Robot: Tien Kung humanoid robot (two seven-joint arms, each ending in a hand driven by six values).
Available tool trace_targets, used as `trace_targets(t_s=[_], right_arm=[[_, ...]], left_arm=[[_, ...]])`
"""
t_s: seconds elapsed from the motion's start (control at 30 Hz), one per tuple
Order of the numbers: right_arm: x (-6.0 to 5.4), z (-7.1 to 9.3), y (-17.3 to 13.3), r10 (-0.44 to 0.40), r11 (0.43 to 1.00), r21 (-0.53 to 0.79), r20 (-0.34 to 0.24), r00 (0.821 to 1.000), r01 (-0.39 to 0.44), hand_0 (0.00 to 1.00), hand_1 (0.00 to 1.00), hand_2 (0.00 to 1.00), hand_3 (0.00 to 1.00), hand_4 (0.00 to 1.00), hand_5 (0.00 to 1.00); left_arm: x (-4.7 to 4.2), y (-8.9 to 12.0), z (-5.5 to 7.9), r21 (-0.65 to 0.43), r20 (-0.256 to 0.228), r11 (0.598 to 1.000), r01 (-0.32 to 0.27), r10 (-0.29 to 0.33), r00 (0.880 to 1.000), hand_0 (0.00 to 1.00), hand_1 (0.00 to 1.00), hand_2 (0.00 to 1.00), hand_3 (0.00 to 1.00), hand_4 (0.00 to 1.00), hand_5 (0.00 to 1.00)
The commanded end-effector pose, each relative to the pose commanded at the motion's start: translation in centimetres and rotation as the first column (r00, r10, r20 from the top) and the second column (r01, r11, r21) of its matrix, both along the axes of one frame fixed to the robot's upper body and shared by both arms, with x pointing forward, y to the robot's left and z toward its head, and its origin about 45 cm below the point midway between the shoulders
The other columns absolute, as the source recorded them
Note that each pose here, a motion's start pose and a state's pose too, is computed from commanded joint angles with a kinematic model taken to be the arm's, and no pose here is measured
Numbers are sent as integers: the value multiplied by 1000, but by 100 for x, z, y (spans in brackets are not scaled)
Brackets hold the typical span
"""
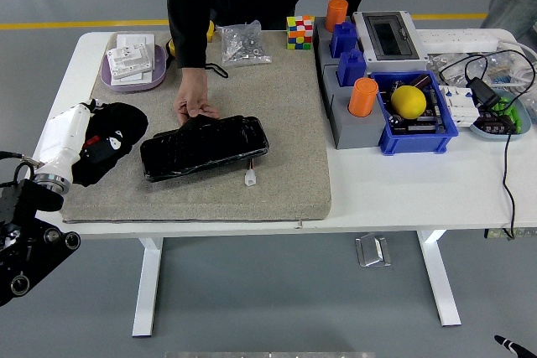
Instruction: Pick the rag up,wipe the panel,place it on the desk
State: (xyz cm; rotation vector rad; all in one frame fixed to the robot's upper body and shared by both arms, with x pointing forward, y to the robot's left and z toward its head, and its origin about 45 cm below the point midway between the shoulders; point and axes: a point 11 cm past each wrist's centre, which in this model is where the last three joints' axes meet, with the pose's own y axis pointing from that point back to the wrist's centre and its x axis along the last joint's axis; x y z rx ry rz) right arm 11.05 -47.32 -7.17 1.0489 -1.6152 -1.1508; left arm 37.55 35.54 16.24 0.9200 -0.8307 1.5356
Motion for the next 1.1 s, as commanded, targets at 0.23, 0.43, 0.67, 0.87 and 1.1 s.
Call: trace_targets(t_s=[0.23,0.43,0.67,0.87,1.1], right_arm=[[-7,-7,11,1,1000,3,-1,1000,-1,780,640,715,637,998,552],[-17,-12,16,-1,1000,5,-2,1000,1,780,639,714,636,998,554],[-14,-8,6,-5,1000,2,1,1000,5,780,639,714,638,998,556],[-20,-6,-2,-12,1000,2,5,1000,12,780,638,714,639,998,558],[-17,2,-19,-15,1000,-1,6,1000,15,780,638,714,640,998,562]], left_arm=[[-6,-46,103,11,28,1000,8,-9,1000,189,56,636,685,421,2],[-11,-152,113,3,32,1000,24,-24,999,189,56,638,686,421,2],[-26,-289,96,11,22,999,52,-52,998,187,55,638,691,421,2],[-50,-379,17,7,1,998,68,-68,998,186,55,639,694,418,2],[-71,-530,-59,-6,-17,995,98,-98,995,186,55,640,697,416,2]])
